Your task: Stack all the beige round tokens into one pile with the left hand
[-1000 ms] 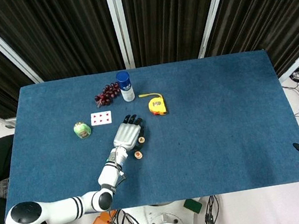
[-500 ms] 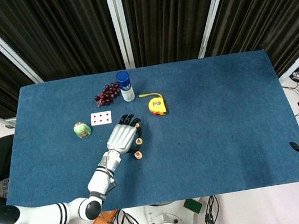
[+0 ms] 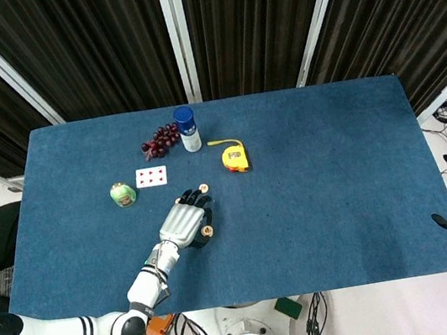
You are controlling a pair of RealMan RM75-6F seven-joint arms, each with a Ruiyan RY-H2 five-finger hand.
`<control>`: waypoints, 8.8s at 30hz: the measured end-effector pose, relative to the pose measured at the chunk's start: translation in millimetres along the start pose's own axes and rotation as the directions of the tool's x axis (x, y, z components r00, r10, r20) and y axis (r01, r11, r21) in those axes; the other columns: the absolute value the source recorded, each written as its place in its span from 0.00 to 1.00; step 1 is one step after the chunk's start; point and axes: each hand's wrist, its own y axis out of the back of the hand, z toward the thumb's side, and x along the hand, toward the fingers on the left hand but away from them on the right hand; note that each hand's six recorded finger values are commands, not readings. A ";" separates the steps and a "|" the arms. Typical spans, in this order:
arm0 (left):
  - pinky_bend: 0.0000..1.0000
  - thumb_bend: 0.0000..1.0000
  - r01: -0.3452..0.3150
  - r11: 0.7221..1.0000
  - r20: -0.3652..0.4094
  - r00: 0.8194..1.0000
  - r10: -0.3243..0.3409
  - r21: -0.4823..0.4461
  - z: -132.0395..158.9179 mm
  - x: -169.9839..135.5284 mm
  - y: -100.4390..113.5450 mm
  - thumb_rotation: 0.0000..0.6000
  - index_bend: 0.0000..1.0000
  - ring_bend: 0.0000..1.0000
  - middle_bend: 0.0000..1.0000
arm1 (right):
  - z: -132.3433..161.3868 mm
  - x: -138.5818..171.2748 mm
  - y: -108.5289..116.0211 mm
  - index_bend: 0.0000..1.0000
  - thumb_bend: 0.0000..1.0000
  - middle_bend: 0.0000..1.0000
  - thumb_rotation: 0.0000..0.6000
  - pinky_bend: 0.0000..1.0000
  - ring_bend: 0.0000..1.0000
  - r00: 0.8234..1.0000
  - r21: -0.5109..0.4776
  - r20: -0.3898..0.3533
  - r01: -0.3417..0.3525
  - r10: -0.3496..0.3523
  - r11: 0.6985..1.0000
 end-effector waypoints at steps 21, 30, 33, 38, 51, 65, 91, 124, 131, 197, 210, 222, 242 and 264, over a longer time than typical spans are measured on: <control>0.00 0.31 0.015 1.000 -0.024 1.000 -0.014 0.015 -5.8 2.0 -4.6 1.00 0.48 0.00 0.14 | -1.3 1.9 0.3 0.01 0.20 0.12 1.00 0.09 0.00 1.000 -0.001 0.003 0.002 -0.002 1.000; 0.00 0.30 0.021 0.999 -0.025 0.999 -0.020 0.029 -5.9 1.8 -5.2 1.00 0.47 0.00 0.12 | -1.8 2.4 0.7 0.01 0.20 0.12 1.00 0.09 0.00 1.000 -0.001 0.005 0.004 -0.004 1.000; 0.00 0.30 0.020 0.999 -0.027 0.999 -0.019 0.033 -6.4 2.0 -5.0 1.00 0.46 0.00 0.12 | -1.9 2.3 0.4 0.01 0.20 0.12 1.00 0.09 0.00 1.000 -0.002 0.006 0.003 -0.003 1.000; 0.00 0.29 0.024 0.999 -0.027 0.999 -0.023 0.035 -6.4 1.4 -5.3 1.00 0.45 0.00 0.12 | -2.0 1.7 0.6 0.01 0.20 0.12 1.00 0.09 0.00 1.000 -0.002 0.006 0.004 -0.004 1.000; 0.00 0.29 -0.001 1.000 -0.019 1.000 0.001 -0.007 -5.4 -1.3 7.2 1.00 0.44 0.00 0.11 | -2.5 2.0 1.0 0.01 0.20 0.12 1.00 0.09 0.00 1.000 -0.001 0.008 0.004 -0.004 1.000; 0.00 0.29 -0.087 0.996 -0.185 0.980 0.079 -0.035 -62.6 29.3 32.3 1.00 0.44 0.00 0.11 | -2.1 4.2 0.9 0.01 0.20 0.12 1.00 0.09 0.00 1.000 0.000 0.010 0.000 0.000 1.000; 0.00 0.31 -0.026 0.999 -0.260 0.965 0.017 -0.033 -89.9 46.2 1.9 1.00 0.44 0.00 0.11 | 0.8 -1.9 0.2 0.01 0.20 0.12 1.00 0.09 0.00 1.000 0.009 0.011 -0.008 0.008 1.000; 0.00 0.34 -0.062 0.998 -0.024 0.998 0.062 -0.029 -14.7 -5.0 21.9 1.00 0.51 0.00 0.11 | -3.5 9.2 -3.7 0.00 0.20 0.12 1.00 0.09 0.00 1.000 -0.015 0.000 -0.009 0.009 1.000; 0.00 0.34 -0.020 0.999 -0.011 1.000 0.019 -0.028 -4.2 -7.0 16.2 1.00 0.51 0.00 0.11 | -6.4 12.3 -3.0 0.00 0.20 0.12 1.00 0.09 0.00 1.000 -0.017 0.003 -0.003 0.003 1.000; 0.00 0.27 -0.109 0.990 -0.145 0.985 0.096 -0.086 -33.9 41.4 56.9 1.00 0.39 0.00 0.11 | -5.9 14.6 2.9 0.00 0.20 0.12 1.00 0.09 0.00 1.000 -0.006 0.005 0.013 -0.013 1.000; 0.00 0.27 -0.043 0.993 -0.233 0.972 0.016 -0.110 -44.7 88.0 31.7 1.00 0.39 0.00 0.11 | -7.4 12.1 3.6 0.00 0.20 0.12 1.00 0.09 0.00 1.000 0.004 0.018 0.005 -0.005 1.000; 0.00 0.29 -0.013 0.996 -0.234 0.972 -0.010 -0.093 -39.3 102.3 21.2 1.00 0.42 0.00 0.10 | -8.1 11.7 5.7 0.00 0.20 0.12 1.00 0.09 0.00 1.000 0.015 0.029 0.002 -0.003 1.000; 0.00 0.33 -0.012 0.995 -0.242 0.970 -0.012 -0.100 -43.8 104.2 17.1 1.00 0.50 0.00 0.10 | -9.1 12.2 5.2 0.00 0.20 0.12 1.00 0.09 0.00 0.999 0.016 0.037 0.000 -0.001 1.000; 0.00 0.35 -0.049 0.985 -0.057 0.998 0.040 -0.163 -30.9 22.0 45.8 1.00 0.53 0.00 0.12 | 2.3 4.7 2.0 0.00 0.20 0.12 1.00 0.09 0.00 1.000 0.003 -0.012 0.007 -0.007 1.000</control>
